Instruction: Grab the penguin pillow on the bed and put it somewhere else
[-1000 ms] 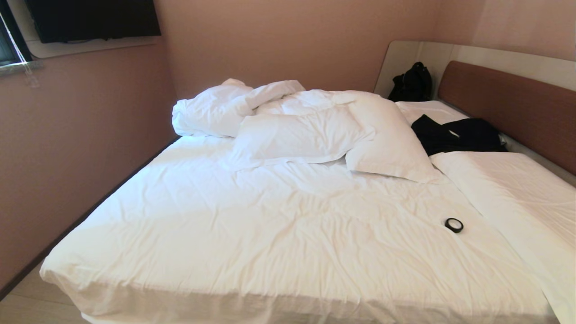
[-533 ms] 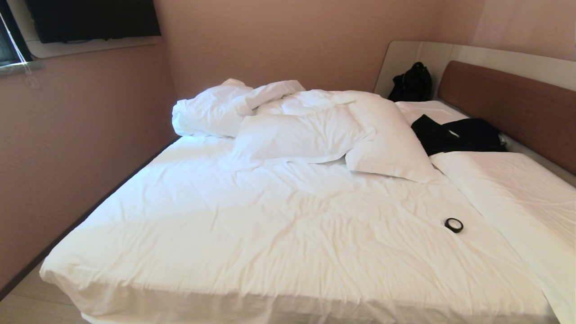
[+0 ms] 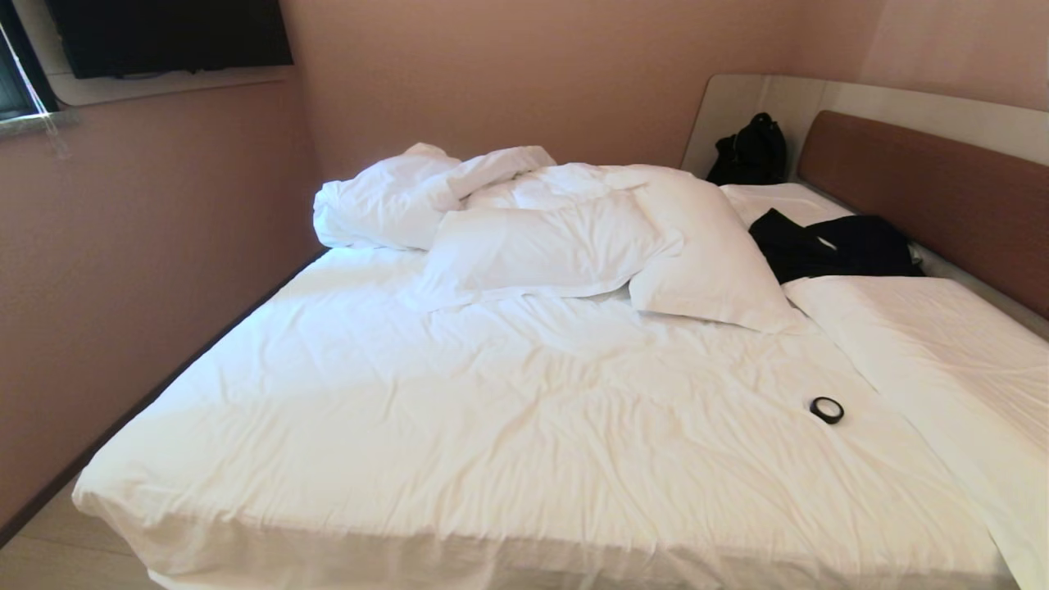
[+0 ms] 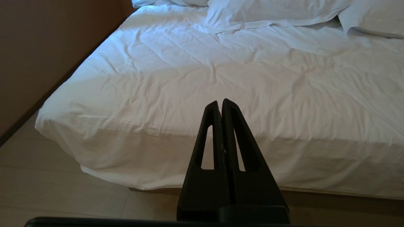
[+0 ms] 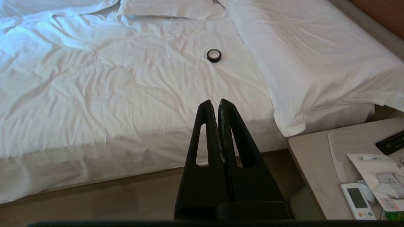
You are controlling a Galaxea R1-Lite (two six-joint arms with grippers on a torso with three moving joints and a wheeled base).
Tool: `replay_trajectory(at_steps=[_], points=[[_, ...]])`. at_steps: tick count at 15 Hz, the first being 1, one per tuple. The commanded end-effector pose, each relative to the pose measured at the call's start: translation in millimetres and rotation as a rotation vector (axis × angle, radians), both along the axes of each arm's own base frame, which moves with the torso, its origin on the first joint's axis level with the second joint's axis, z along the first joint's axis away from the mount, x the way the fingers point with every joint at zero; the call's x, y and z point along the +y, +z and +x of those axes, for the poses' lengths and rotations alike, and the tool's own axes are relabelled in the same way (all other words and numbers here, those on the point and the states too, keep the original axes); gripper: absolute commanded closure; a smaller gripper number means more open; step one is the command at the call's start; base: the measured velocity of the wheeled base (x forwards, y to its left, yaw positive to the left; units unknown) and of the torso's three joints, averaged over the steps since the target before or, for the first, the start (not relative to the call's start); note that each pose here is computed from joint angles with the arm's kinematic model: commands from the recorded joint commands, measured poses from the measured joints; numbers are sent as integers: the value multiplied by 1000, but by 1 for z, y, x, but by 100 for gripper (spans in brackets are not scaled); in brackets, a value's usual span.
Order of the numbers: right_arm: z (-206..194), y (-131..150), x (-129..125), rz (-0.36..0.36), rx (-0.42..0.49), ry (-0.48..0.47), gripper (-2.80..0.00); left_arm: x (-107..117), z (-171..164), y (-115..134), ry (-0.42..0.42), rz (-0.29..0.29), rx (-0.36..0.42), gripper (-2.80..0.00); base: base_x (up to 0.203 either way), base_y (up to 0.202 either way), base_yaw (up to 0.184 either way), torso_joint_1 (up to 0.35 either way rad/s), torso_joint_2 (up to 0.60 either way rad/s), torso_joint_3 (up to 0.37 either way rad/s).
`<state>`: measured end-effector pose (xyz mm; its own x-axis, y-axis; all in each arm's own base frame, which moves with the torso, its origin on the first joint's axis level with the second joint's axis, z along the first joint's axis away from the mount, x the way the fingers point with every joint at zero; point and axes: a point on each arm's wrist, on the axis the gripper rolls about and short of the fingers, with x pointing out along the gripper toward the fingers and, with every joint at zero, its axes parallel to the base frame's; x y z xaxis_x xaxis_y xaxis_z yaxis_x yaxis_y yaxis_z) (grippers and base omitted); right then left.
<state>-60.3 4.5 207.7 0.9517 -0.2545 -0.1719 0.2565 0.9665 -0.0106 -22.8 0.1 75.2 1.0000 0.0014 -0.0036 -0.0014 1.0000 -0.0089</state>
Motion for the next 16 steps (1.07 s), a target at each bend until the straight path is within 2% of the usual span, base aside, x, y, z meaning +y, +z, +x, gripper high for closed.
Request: replay_trajectory(at_steps=[1,8,12,16], points=[[-3,3,-1,-4,-18,-1,0,0,0,0,0,0,1,0,0,0,0,0,0,0],[-12,25,-3,-22,-119,20,0,0,0,0,0,0,1,0,0,0,0,0,0,0],[-12,9,-4,-30,-92,30,0,0,0,0,0,0,1,0,0,0,0,0,0,0],[-18,6,-9,-101,-104,88,0,0,0,0,0,0,1,0,0,0,0,0,0,0]])
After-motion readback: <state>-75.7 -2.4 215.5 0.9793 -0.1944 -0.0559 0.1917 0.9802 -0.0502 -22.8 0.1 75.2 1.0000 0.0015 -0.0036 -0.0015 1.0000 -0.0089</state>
